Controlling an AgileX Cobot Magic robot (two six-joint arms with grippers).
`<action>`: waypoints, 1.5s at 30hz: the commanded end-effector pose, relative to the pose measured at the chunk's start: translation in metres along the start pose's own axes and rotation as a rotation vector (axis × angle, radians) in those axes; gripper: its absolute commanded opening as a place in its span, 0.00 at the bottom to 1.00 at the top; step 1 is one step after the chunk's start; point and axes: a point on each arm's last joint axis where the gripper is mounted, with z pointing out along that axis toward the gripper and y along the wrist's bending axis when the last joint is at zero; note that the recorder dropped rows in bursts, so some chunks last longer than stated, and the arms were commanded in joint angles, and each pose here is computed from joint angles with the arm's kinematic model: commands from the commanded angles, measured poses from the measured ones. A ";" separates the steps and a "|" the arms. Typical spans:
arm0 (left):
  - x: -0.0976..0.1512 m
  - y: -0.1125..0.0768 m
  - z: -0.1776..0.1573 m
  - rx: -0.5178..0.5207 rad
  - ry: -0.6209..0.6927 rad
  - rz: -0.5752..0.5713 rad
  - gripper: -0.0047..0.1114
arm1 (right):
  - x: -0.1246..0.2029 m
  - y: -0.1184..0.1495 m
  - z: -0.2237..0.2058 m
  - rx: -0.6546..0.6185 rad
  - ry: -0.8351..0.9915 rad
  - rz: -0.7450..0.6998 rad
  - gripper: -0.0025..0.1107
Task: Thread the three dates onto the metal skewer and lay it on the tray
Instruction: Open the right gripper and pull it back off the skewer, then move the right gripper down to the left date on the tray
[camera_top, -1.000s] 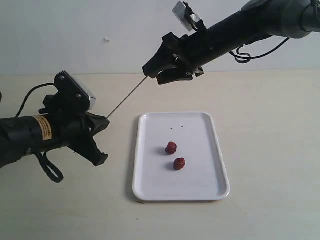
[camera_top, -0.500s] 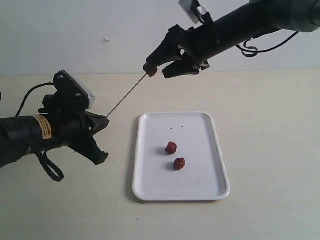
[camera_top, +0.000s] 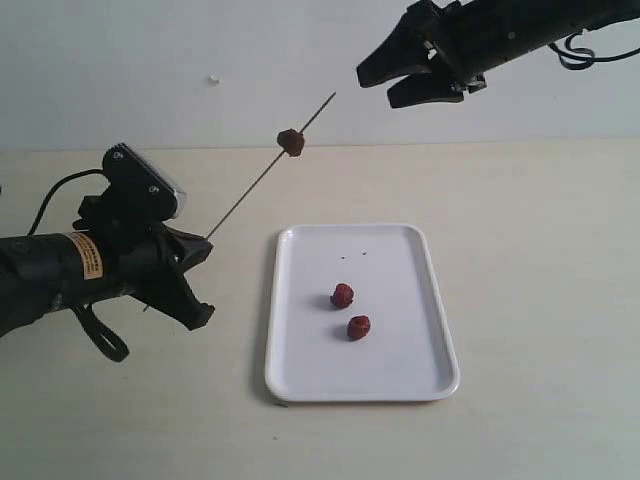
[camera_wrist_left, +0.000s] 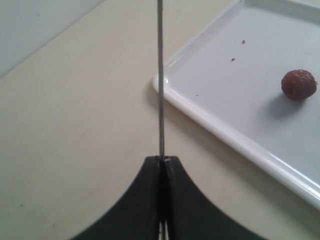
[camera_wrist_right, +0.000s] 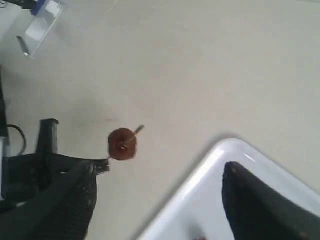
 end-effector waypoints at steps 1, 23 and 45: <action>-0.004 0.002 -0.001 -0.011 0.000 -0.011 0.04 | 0.009 -0.008 -0.006 0.148 0.135 -0.171 0.62; 0.005 0.051 -0.011 -0.176 0.119 -0.302 0.04 | 0.047 0.063 0.095 0.437 0.635 -0.496 0.59; 0.002 0.066 -0.023 -0.223 0.099 -0.315 0.04 | 0.089 0.042 0.166 0.432 0.701 -0.478 0.59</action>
